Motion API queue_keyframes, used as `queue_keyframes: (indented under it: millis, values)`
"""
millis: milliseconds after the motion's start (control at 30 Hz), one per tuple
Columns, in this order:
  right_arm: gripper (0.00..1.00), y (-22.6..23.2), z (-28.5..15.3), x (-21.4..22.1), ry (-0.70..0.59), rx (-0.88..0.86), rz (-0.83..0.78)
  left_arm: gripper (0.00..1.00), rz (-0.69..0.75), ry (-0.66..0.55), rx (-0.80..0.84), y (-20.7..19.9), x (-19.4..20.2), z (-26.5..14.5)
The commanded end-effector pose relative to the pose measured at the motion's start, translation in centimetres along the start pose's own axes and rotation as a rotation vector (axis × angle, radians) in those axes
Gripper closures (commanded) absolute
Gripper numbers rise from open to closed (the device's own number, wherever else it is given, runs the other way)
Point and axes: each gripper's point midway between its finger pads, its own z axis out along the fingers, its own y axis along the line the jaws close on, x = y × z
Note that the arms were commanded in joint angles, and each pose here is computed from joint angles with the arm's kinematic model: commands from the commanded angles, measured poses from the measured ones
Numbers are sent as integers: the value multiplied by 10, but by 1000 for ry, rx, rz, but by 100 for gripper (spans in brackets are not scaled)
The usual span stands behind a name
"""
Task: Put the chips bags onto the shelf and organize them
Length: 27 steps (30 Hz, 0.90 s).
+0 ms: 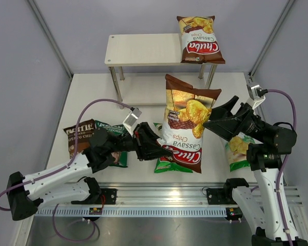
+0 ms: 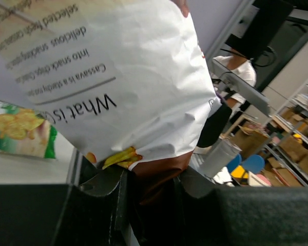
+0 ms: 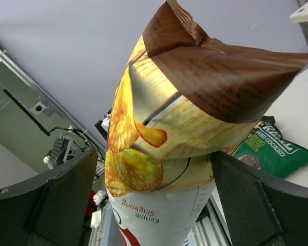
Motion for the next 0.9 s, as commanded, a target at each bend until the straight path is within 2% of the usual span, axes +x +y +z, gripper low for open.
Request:
queue_keyframes:
  millis: [0,67,400,467,500,533,567,600,633,700,767,833,867]
  values:
    - [0,3,-2,5,59,63,-63,94,34,-25,274,-59,-27,5]
    - [1,-1,-3,0,59,113,-147,94,15,-5,324,-63,-22,5]
    - [1,-33,-2,-2,19,234,45,95,68,-12,355,-70,-19,-4]
    - [0,-35,0,-1,8,212,135,95,76,-3,359,-71,-17,-4]
    - [1,-17,4,-6,13,110,66,94,64,9,361,-69,-15,-3]
    - [0,-17,4,-1,11,72,219,94,60,24,376,-71,-13,-3]
    - [0,0,6,-7,8,-36,139,94,56,32,388,-72,-12,-2]
    - [1,6,6,-8,13,-77,159,94,40,37,407,-72,-11,0]
    - [0,14,5,-8,23,-114,252,94,34,48,423,-74,-10,0]
    - [1,30,5,-12,36,-197,208,93,21,52,449,-77,-12,1]
    - [1,39,4,-13,56,-204,223,91,9,70,464,-75,-10,5]
    - [4,42,6,-15,57,-178,170,90,-9,84,472,-74,-11,9]
    - [12,37,7,-15,54,-125,220,90,-9,88,478,-75,-12,10]
